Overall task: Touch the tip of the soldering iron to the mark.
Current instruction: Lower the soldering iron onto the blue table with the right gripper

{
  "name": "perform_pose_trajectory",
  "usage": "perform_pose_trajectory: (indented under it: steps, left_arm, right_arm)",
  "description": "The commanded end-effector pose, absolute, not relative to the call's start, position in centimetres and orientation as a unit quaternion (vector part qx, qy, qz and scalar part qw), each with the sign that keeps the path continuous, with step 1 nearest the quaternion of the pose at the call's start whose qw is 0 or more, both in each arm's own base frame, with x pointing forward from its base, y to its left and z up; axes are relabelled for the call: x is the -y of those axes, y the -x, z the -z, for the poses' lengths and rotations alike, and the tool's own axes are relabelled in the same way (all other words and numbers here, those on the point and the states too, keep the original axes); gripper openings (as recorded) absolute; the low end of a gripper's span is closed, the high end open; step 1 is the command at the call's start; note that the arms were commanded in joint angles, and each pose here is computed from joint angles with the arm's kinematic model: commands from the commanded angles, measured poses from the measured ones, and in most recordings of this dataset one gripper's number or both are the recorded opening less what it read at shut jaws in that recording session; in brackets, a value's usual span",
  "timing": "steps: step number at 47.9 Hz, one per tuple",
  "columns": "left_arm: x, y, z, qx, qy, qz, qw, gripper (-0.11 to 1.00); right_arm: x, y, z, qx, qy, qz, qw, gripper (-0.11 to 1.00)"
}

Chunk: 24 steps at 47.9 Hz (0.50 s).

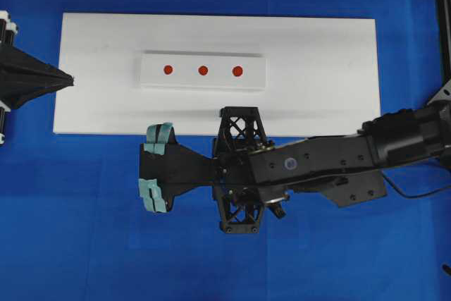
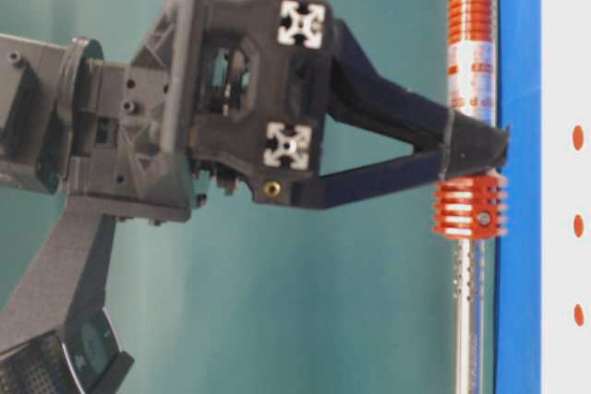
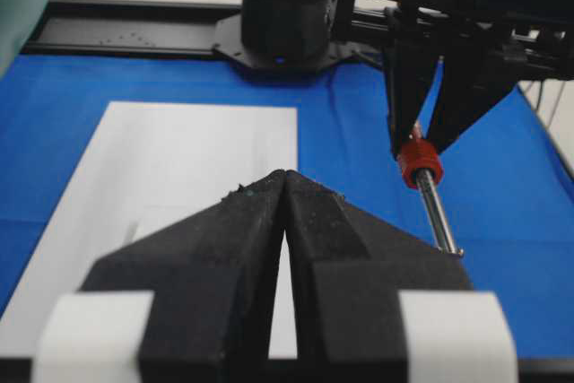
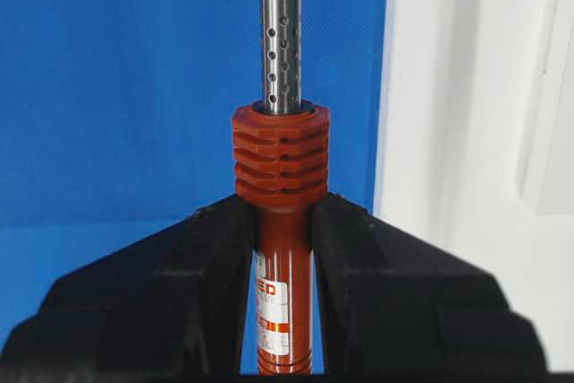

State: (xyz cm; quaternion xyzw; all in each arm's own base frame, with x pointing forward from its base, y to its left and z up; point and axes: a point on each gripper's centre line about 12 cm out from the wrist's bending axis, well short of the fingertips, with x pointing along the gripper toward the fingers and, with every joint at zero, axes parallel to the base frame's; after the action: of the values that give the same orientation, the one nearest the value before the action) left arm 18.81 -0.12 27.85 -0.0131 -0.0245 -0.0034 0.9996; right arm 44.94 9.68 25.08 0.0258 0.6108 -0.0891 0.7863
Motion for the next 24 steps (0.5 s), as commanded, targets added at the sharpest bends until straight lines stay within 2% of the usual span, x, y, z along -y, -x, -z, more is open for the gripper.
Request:
perform_pose_trajectory:
  steps: [1, 12, 24]
  left_arm:
    - [0.2, -18.9, -28.3, 0.033, 0.012, 0.005, 0.999, 0.00]
    - [0.2, -18.9, -28.3, 0.032, 0.012, 0.005, 0.999, 0.00]
    - [0.2, -18.9, -28.2, 0.031, 0.012, 0.005, 0.999, 0.00]
  right_arm:
    - [-9.6, -45.2, -26.6, -0.593, -0.032, 0.086, 0.800, 0.06]
    - [-9.8, -45.8, -25.1, -0.589, -0.037, 0.080, 0.804, 0.06]
    - [-10.8, -47.0, -20.7, -0.577, -0.059, 0.054, 0.812, 0.06]
